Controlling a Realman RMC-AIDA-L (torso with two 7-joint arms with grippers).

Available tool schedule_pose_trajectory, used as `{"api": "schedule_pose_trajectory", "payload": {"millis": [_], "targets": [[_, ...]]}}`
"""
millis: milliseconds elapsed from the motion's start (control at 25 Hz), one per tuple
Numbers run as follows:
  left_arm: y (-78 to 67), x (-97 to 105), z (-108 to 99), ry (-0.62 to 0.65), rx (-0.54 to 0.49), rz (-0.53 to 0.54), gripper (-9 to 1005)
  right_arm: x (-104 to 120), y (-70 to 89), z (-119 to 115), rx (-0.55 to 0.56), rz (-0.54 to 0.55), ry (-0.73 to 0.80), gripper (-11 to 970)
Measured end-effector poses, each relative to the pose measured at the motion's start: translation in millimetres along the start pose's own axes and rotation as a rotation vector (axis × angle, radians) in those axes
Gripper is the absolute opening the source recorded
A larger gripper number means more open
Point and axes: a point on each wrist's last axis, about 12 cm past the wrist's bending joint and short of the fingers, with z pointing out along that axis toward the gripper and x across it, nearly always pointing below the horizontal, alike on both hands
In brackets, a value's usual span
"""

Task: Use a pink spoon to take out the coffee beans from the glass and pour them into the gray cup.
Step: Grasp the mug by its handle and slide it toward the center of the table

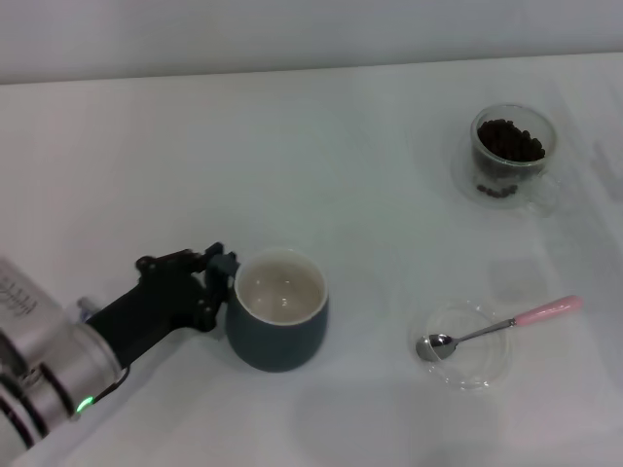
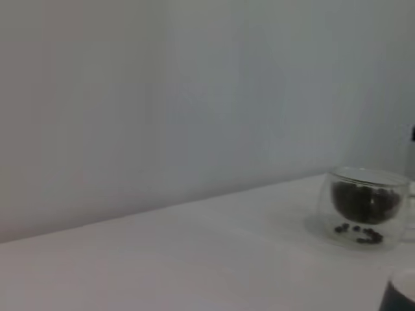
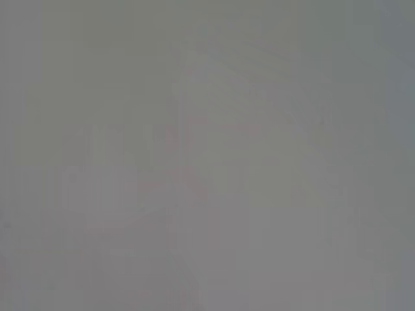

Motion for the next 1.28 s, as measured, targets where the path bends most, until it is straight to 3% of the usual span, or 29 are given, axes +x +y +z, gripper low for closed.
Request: {"api": "schedule_pose_trajectory", "payload": {"millis": [160, 440, 880, 1080, 1280], "targets": [[0.3, -5, 12, 0.033, 0.039, -0.001, 134, 0, 1.0, 1, -0.002, 0.002, -0.001, 864], [0.3, -6, 14, 0.037, 0.046, -0.002, 125, 0, 2.6, 2, -0.005, 0.007, -0.001, 865], [1.2, -8, 13, 0.018, 0.041, 0.021, 261, -1, 2.3, 3, -0.005, 0.004, -0.003, 864], [1.6, -8, 10, -0.001, 0.043, 0.023, 459, -1, 1.4, 3, -0.004, 0.001, -0.004, 865], [0.6, -5, -2, -0.026, 0.036, 0.009, 563, 0, -0.7, 0, 0.005, 0.001, -0.002, 865]]}}
